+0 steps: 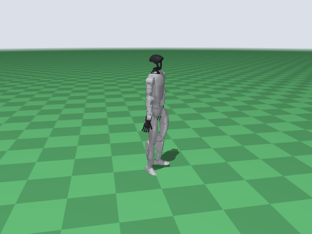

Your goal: Upper body actions

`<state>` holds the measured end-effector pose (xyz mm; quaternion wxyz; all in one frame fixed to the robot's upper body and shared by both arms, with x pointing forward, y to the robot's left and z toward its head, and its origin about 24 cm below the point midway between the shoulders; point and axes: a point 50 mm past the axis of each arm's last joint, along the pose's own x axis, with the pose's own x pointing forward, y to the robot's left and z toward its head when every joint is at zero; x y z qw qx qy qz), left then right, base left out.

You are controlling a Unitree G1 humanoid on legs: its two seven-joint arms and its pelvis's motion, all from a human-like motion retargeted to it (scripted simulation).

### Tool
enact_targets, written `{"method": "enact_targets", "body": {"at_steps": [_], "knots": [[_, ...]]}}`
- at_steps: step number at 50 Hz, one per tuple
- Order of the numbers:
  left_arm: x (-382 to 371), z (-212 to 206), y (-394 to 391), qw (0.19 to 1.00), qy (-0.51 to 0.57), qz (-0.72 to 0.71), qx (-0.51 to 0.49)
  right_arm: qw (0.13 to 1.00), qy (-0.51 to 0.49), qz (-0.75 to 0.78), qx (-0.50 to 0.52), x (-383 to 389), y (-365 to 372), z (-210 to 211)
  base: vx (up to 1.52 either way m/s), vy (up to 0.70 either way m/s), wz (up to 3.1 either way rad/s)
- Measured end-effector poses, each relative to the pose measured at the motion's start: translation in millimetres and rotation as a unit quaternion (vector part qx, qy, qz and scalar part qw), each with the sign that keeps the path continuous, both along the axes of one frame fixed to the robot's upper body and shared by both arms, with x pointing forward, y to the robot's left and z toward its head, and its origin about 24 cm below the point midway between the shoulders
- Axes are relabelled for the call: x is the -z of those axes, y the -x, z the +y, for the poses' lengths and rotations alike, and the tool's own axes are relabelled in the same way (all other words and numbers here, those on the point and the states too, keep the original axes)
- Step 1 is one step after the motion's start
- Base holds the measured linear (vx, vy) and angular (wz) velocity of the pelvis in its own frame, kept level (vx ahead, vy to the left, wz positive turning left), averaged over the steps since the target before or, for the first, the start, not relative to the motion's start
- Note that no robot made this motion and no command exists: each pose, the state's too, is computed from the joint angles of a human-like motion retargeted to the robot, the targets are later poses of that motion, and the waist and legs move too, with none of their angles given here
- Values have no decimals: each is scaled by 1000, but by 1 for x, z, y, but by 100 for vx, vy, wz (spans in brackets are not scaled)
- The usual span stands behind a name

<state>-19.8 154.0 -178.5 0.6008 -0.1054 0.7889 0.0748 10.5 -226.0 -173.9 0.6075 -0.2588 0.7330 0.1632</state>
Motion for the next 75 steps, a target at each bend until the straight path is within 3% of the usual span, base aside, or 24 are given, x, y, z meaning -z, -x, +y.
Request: {"method": "enact_targets", "body": {"at_steps": [15,22,27,31,38,43,47,51,57,63,70,75], "knots": [[-3,7,10,999,-9,28,22,999,-3,-9,-31,1,4,0,0,0,-5],[-10,24,10,981,-35,106,158,999,-15,-32,-41,2,4,7,0,-2,-33],[-9,24,-60,969,-60,9,240,999,10,12,-39,-2,40,-6,-2,1,-31],[-19,9,-139,963,-64,-113,235,995,52,91,-2,-14,92,-20,-3,0,-10],[-63,-30,-254,914,-46,-344,213,960,113,198,160,-45,167,-27,-1,1,25],[-85,-37,-287,853,-80,-447,257,927,173,202,266,-49,179,-17,-5,5,33],[-53,-27,-239,887,-118,-357,266,933,180,164,265,-33,144,-4,1,0,47],[-13,-2,-135,956,-56,-165,235,983,79,77,146,-8,50,2,1,0,14],[-18,15,58,984,24,168,59,981,-92,-124,-121,-20,-140,39,4,1,-42],[-56,9,169,952,2,293,-88,885,-176,-344,-261,-91,-261,102,1,-1,-39],[-62,7,174,936,-3,331,-117,840,-206,-418,-277,-107,-271,124,0,-3,12],[-20,18,61,982,-6,186,19,921,-133,-296,-215,-43,-195,80,-2,-4,40]]}}
